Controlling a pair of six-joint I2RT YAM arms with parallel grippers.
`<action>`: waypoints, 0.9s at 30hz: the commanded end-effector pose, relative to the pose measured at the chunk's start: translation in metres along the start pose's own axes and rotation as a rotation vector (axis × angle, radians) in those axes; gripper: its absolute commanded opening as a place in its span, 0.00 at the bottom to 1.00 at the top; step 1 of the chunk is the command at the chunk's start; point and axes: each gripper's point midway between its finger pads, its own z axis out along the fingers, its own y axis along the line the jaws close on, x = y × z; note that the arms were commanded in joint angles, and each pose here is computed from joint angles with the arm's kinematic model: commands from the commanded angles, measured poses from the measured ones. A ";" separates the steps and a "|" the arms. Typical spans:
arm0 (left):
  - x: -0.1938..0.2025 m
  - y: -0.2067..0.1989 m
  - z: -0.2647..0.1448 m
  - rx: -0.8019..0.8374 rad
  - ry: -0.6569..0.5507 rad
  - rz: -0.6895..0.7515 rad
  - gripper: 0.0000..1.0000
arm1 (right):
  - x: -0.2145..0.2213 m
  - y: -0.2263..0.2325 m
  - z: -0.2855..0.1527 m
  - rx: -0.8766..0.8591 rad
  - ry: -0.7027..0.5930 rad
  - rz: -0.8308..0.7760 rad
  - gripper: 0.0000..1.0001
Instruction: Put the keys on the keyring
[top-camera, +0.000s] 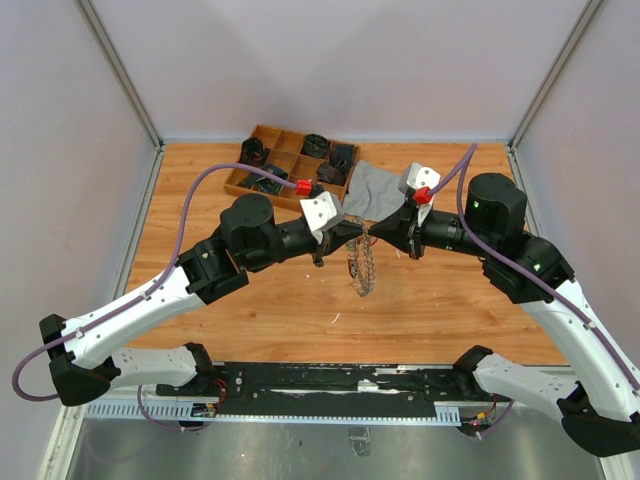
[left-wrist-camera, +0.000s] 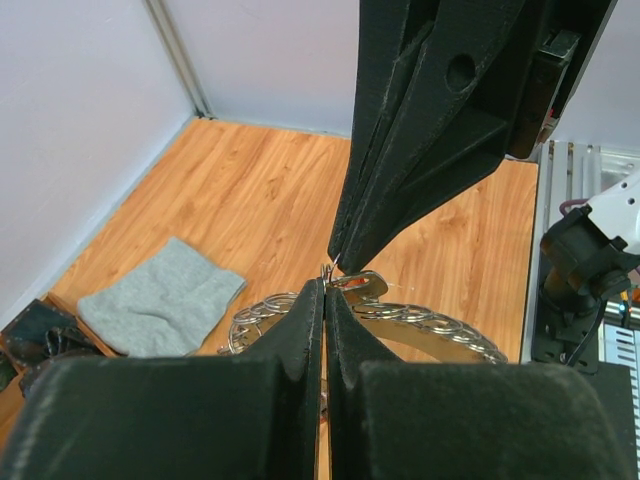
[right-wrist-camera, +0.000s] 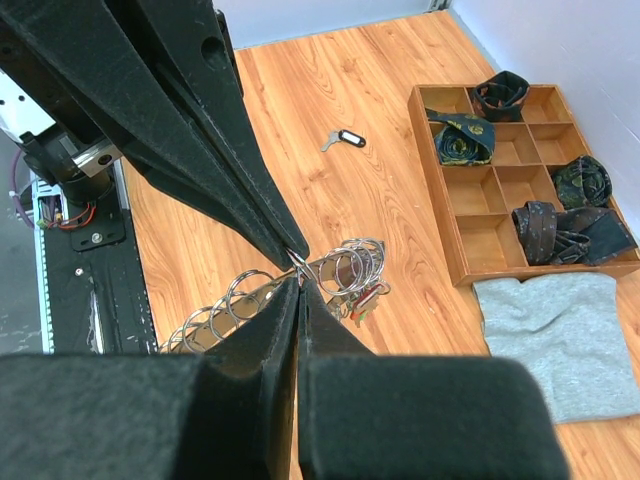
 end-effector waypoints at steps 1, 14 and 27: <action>-0.031 0.000 -0.001 0.013 -0.078 0.026 0.00 | -0.022 -0.004 -0.004 0.018 -0.064 -0.019 0.01; -0.028 0.000 0.001 0.016 -0.067 0.024 0.00 | -0.025 -0.003 -0.005 0.020 -0.077 -0.021 0.00; -0.033 0.001 -0.002 0.008 -0.080 0.026 0.01 | -0.006 -0.020 -0.010 0.129 0.007 0.002 0.01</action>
